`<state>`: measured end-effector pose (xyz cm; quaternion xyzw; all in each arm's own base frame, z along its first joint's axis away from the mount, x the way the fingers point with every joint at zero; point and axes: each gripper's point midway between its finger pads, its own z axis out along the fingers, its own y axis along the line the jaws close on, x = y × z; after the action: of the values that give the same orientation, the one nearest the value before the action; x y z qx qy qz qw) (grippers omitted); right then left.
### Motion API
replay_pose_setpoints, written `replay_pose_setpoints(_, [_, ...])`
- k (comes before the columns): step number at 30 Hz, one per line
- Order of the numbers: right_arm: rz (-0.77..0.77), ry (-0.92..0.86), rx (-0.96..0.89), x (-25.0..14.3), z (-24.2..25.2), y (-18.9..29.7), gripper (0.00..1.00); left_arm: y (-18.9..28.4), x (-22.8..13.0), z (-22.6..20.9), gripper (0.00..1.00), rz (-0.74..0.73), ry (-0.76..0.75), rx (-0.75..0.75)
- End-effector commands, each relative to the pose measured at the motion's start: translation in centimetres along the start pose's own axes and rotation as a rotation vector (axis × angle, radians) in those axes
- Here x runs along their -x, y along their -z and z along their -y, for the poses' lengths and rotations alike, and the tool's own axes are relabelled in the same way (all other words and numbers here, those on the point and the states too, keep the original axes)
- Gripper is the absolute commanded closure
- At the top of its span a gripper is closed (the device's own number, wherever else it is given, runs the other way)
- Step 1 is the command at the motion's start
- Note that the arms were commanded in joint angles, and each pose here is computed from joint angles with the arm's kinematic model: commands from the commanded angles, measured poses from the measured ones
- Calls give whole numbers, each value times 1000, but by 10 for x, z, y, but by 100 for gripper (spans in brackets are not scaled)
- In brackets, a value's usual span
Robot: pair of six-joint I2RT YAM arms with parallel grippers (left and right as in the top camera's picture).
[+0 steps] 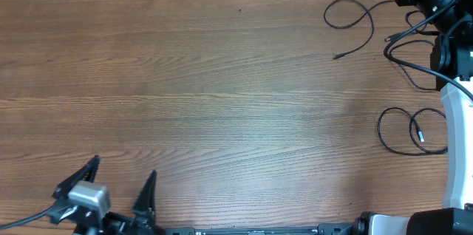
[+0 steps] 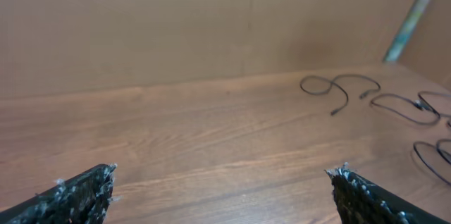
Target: Untangle cables
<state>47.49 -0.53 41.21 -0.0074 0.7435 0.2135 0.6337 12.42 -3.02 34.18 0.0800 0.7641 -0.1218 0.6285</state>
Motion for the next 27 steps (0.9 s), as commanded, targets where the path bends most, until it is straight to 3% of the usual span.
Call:
replay_pose_setpoints(1, [6, -5, -9, 4, -1, 1, 0, -10, -15, 3, 0, -41, -44, -15])
replay_pose_setpoints(13, [-33, -27, -19, -7, 1, 0, 0, -41, -92, -9, 1, -275, -88, 56])
replay_pose_setpoints(27, [-88, -52, -37, -23, 7, -1, 0, -50, -104, 3, 0, -295, -6, 5])
